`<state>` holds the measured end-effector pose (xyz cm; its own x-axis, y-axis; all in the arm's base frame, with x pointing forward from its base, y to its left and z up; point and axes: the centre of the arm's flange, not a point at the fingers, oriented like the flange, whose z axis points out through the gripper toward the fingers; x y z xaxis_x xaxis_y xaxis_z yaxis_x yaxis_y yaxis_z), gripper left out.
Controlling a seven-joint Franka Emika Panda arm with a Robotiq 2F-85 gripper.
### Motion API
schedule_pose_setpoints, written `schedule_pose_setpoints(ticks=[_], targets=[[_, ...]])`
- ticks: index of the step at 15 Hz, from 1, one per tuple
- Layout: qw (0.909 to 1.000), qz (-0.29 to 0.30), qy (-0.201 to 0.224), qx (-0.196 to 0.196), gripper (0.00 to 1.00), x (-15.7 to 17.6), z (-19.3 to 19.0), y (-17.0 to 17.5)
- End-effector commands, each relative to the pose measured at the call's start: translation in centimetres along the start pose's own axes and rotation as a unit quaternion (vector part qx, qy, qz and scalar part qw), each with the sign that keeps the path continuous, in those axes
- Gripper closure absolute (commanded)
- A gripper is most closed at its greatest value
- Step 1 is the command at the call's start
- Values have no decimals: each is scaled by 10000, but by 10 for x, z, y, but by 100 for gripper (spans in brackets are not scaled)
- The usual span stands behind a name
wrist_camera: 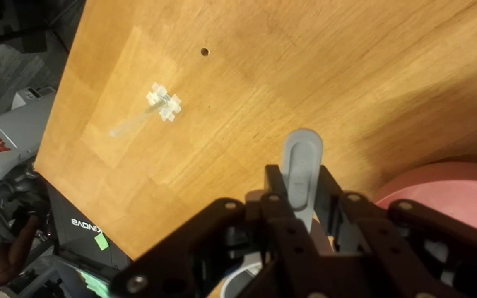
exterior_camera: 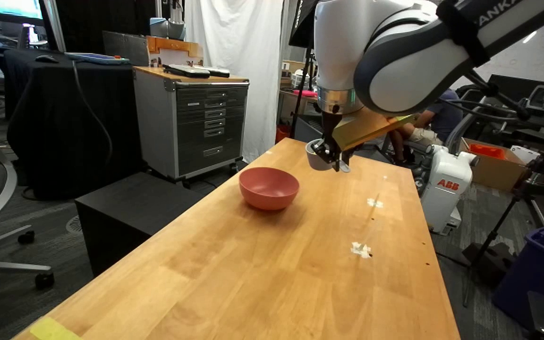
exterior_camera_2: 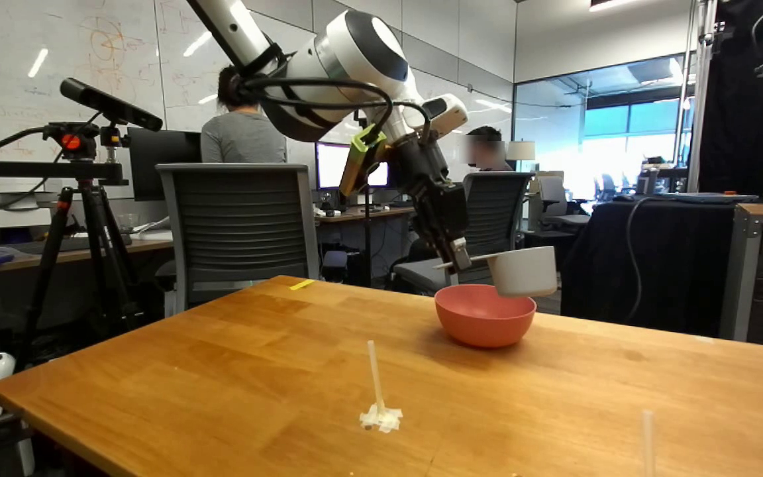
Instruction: Pour the things in the grey cup into the bowl
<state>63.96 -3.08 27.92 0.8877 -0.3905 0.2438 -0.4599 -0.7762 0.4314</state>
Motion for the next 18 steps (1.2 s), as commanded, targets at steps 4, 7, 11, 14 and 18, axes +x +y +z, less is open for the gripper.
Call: schedule_pose_setpoints(ticks=[4,7,11,14,18], targets=[[9987,2,-98,-504,94,21,-5,-21],[9976,22,36,-691,94,28,-4,-29],[9945,118,217,-1023,94,36,5,-32],[9916,161,311,-1249,94,37,11,-36],[9875,175,381,-1522,94,36,18,-46]])
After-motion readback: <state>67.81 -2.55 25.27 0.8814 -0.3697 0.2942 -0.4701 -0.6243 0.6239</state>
